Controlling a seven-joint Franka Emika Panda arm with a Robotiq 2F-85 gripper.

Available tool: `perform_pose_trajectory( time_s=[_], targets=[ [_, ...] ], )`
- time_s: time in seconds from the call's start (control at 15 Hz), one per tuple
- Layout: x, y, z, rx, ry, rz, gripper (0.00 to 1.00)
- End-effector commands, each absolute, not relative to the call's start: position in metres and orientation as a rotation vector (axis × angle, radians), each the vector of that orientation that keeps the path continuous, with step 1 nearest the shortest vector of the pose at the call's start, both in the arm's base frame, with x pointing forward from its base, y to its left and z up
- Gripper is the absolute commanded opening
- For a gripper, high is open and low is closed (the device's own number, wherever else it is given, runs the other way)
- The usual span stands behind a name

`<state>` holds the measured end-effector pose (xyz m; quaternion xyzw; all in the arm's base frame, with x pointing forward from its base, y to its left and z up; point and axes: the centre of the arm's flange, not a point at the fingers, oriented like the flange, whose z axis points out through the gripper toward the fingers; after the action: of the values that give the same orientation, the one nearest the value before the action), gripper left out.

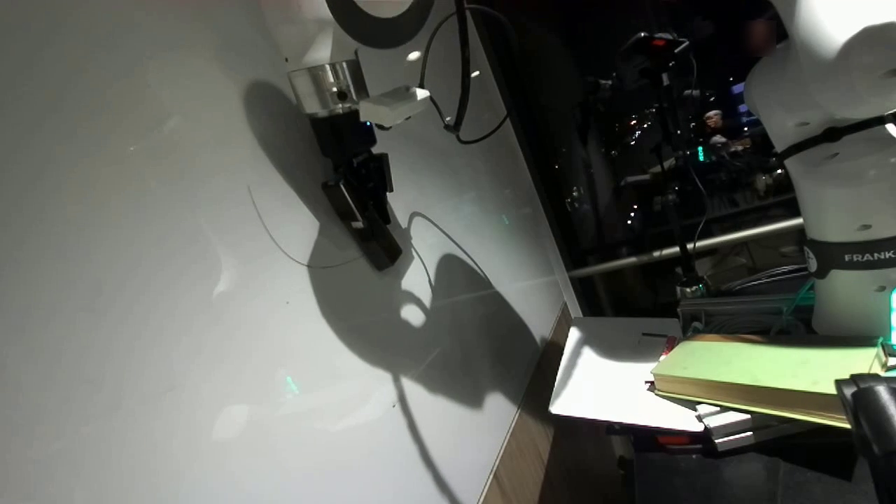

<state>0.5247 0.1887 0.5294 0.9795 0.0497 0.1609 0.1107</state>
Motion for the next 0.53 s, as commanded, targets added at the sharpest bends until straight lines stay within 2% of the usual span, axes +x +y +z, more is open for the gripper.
perform_pose_trajectory(
  time_s=[0.0, 0.47],
  targets=[
    [0.525, 0.183, 0.52, 2.894, 0.174, 0.513, 0.29],
    [0.53, 0.218, 0.538, 2.891, 0.218, 0.586, 0.29]
  ],
)
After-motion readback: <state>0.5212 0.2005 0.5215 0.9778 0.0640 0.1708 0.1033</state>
